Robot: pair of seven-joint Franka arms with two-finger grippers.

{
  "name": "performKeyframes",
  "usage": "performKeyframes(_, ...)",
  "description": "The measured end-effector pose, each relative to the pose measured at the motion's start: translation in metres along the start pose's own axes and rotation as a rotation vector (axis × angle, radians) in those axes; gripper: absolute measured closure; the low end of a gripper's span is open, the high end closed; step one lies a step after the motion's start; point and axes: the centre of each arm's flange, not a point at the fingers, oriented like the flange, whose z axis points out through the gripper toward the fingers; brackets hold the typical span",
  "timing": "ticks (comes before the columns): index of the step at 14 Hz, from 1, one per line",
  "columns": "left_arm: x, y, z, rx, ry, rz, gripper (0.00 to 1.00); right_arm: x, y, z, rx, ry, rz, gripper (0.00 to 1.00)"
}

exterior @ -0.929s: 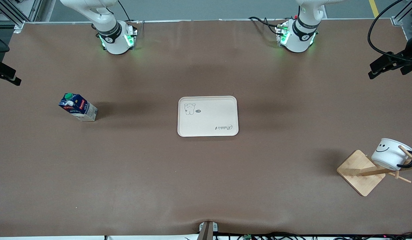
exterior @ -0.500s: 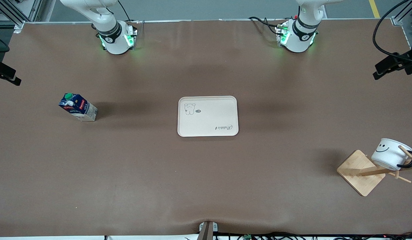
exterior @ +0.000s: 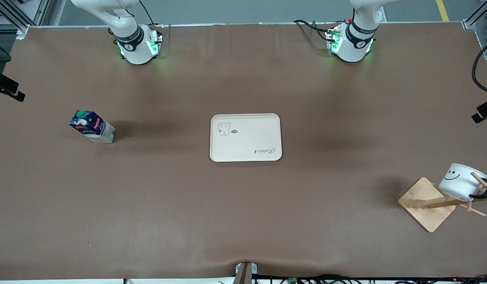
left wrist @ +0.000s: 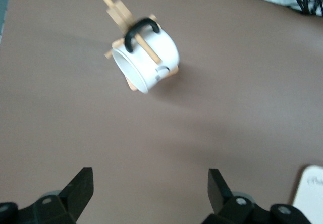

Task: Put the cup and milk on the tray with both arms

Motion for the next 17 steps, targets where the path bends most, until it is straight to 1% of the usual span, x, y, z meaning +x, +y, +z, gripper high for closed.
performKeyframes(1,0.003,-0.008,0.008,-0.013,0.010,-0.017,0.00,0.000,0.000,0.000,0.000,0.000,0.000,0.00)
performKeyframes(3,0.009,-0.022,0.029,-0.066,0.045,-0.061,0.00,0.000,0.000,0.000,0.000,0.000,0.000,0.00)
performKeyframes(5,0.013,-0.038,0.064,-0.111,0.087,-0.113,0.00,0.000,0.000,0.000,0.000,0.000,0.000,0.00)
performKeyframes(6,0.013,-0.044,0.083,-0.121,0.112,-0.131,0.00,0.000,0.000,0.000,0.000,0.000,0.000,0.00)
performKeyframes(8,0.012,-0.045,0.116,-0.127,0.173,-0.148,0.00,0.000,0.000,0.000,0.000,0.000,0.001,0.00)
performKeyframes(11,0.008,-0.042,0.144,-0.128,0.255,-0.152,0.00,0.000,0.001,0.000,0.000,0.000,0.001,0.00)
performKeyframes(14,0.010,-0.037,0.162,-0.133,0.295,-0.149,0.00,0.002,0.000,0.004,0.000,-0.007,0.001,0.00)
performKeyframes(17,0.016,-0.029,0.184,-0.143,0.308,-0.142,0.00,0.004,0.000,0.007,-0.001,-0.013,0.001,0.00)
